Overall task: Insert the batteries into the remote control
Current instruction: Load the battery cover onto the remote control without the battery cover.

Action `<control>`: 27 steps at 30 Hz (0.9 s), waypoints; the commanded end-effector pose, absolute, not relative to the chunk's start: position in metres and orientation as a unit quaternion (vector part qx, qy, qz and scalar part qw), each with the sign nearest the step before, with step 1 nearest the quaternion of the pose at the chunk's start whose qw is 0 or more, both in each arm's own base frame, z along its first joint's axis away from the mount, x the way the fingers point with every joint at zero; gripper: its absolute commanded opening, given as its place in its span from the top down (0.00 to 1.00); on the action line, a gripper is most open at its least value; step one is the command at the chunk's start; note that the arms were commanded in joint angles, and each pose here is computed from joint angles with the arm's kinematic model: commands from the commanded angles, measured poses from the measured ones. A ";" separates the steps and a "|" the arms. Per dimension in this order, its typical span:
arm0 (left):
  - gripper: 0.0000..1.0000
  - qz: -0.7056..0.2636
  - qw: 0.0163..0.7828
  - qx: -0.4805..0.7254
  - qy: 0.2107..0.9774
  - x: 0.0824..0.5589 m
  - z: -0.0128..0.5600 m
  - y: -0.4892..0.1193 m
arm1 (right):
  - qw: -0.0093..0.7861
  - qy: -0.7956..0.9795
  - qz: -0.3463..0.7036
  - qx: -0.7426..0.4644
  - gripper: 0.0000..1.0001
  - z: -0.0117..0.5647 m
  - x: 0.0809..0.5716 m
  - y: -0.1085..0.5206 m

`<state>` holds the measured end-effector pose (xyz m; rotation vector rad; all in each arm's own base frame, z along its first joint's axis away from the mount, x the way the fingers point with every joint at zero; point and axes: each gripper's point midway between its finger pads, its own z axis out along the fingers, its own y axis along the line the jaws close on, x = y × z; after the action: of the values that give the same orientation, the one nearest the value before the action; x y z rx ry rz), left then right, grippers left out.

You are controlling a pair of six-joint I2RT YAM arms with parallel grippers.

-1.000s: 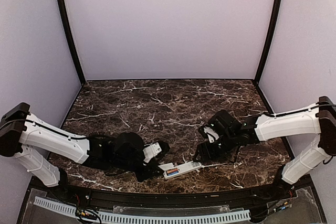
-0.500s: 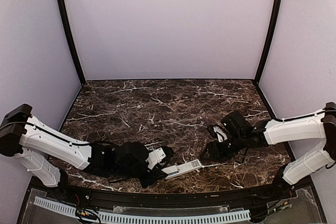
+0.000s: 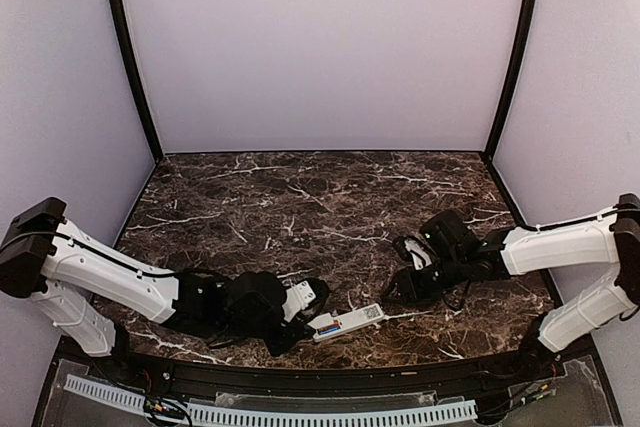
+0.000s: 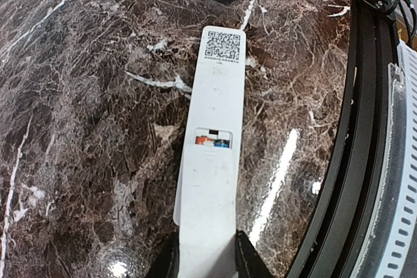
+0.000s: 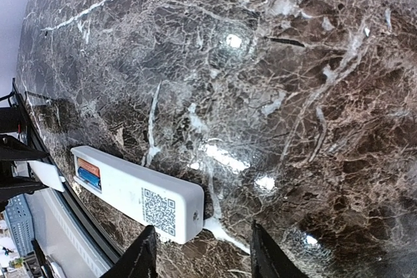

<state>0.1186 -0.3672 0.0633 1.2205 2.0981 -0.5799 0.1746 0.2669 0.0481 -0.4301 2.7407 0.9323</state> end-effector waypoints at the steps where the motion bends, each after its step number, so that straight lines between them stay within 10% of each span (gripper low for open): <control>1: 1.00 -0.210 0.298 0.469 0.805 0.117 0.055 -0.370 | 0.109 0.927 0.325 -0.155 0.56 0.049 0.178 0.274; 27: 1.00 -0.246 0.249 0.474 0.808 0.123 0.045 -0.374 | 0.075 0.921 0.340 -0.175 0.58 0.034 0.173 0.286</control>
<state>0.1246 -0.3694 0.0426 1.2712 2.2110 -0.6069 0.1689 0.2795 0.0295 -0.5023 2.7965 0.9919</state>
